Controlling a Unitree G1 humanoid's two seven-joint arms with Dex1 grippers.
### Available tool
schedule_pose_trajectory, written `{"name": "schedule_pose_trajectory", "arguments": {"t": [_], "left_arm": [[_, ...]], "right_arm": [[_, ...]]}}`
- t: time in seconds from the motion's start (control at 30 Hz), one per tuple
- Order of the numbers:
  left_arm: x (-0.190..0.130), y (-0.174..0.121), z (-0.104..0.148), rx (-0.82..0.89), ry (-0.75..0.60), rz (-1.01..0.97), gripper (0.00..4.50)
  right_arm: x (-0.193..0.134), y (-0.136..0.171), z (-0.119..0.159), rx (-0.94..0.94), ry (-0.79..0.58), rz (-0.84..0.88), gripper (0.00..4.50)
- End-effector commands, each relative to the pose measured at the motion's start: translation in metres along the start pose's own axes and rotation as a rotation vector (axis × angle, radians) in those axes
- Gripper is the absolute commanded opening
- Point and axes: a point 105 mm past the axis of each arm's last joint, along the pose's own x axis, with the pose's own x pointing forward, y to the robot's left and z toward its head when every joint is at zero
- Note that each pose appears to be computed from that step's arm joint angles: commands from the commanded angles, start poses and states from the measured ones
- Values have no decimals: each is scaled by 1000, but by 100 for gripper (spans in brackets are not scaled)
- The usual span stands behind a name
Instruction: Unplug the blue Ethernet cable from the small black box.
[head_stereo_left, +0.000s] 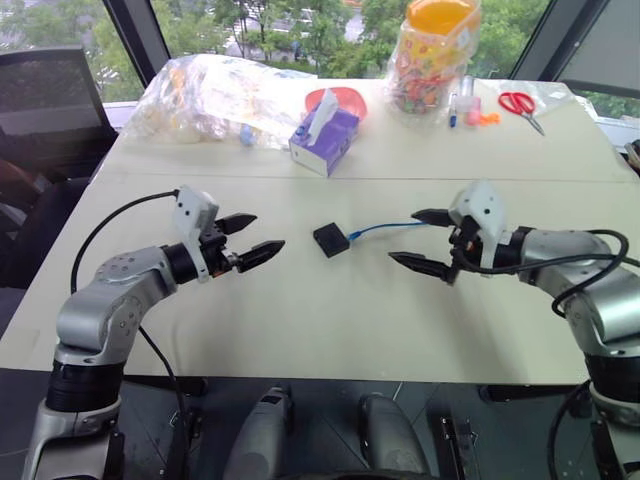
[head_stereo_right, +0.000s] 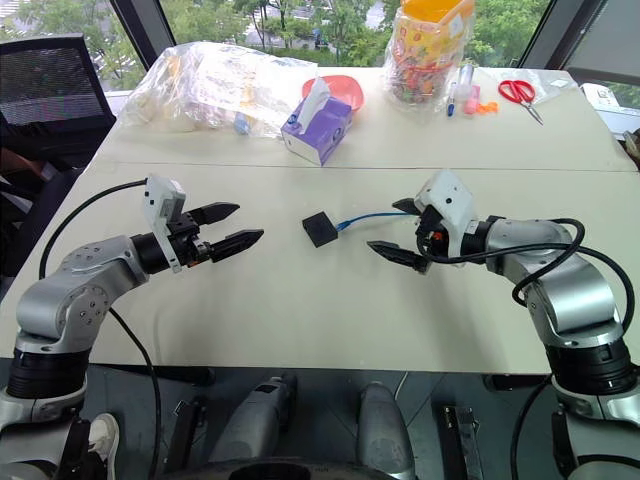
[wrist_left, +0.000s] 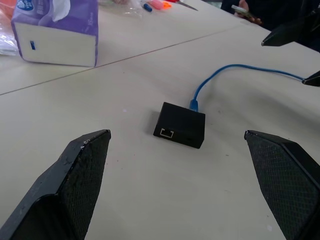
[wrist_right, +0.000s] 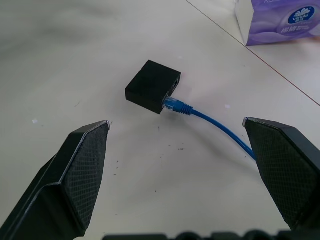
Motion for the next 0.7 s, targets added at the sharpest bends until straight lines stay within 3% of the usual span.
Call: {"name": "schedule_pose_trajectory", "arguments": {"t": [0.03,0.23,0.7], "left_arm": [[1,-3,14,59,-17,-23,448],[1,-4,12,68,-9,-24,448],[1,-4,11,109,-27,20,448]], "right_arm": [[12,-8,13,-129,27,39,450],[39,-12,22,-242,71,157,450],[106,-34,19,-431,331,370,450]]}}
